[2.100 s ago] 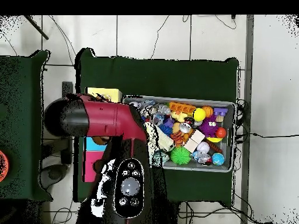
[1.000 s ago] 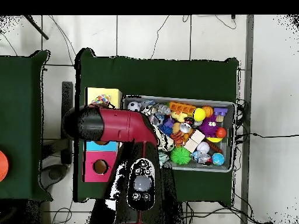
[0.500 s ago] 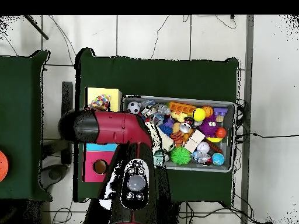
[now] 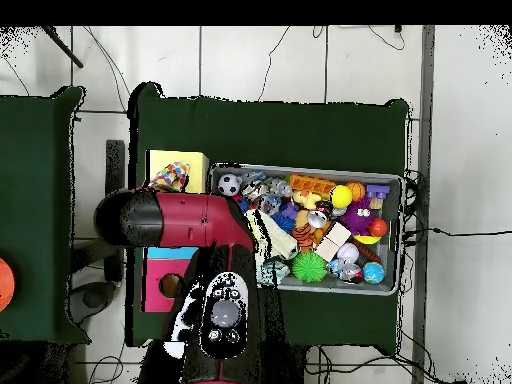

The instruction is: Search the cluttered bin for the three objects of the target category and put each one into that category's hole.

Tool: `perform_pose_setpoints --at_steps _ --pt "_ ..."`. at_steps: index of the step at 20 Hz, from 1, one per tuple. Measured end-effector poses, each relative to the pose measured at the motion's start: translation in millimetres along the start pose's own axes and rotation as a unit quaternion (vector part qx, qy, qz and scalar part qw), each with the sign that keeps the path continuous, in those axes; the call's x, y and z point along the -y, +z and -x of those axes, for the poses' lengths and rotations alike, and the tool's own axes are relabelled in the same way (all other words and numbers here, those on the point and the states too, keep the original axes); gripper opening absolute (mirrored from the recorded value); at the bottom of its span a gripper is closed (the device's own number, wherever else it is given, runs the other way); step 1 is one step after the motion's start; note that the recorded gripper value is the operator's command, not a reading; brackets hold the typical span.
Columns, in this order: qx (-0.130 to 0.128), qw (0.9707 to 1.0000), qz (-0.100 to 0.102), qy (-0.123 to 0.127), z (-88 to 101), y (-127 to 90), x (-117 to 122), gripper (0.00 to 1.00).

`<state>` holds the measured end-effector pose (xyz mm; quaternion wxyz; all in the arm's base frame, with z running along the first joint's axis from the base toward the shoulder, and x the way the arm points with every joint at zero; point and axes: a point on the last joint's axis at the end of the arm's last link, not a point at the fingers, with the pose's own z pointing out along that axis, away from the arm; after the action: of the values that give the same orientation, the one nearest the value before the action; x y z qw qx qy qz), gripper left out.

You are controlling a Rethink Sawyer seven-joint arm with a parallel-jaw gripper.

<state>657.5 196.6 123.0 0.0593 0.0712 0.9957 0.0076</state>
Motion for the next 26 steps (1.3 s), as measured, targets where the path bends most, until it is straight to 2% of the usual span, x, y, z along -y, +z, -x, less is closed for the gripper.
perform_pose_setpoints --at_steps 7,12,26 --pt "0.0 1.0 -0.002 0.0 -0.9 19.2 1.8 0.0" --pt "0.007 1.0 -0.002 0.003 6.3 40.3 4.4 0.0" --pt "0.021 0.9998 0.001 -0.003 17.2 35.0 -4.1 0.0"
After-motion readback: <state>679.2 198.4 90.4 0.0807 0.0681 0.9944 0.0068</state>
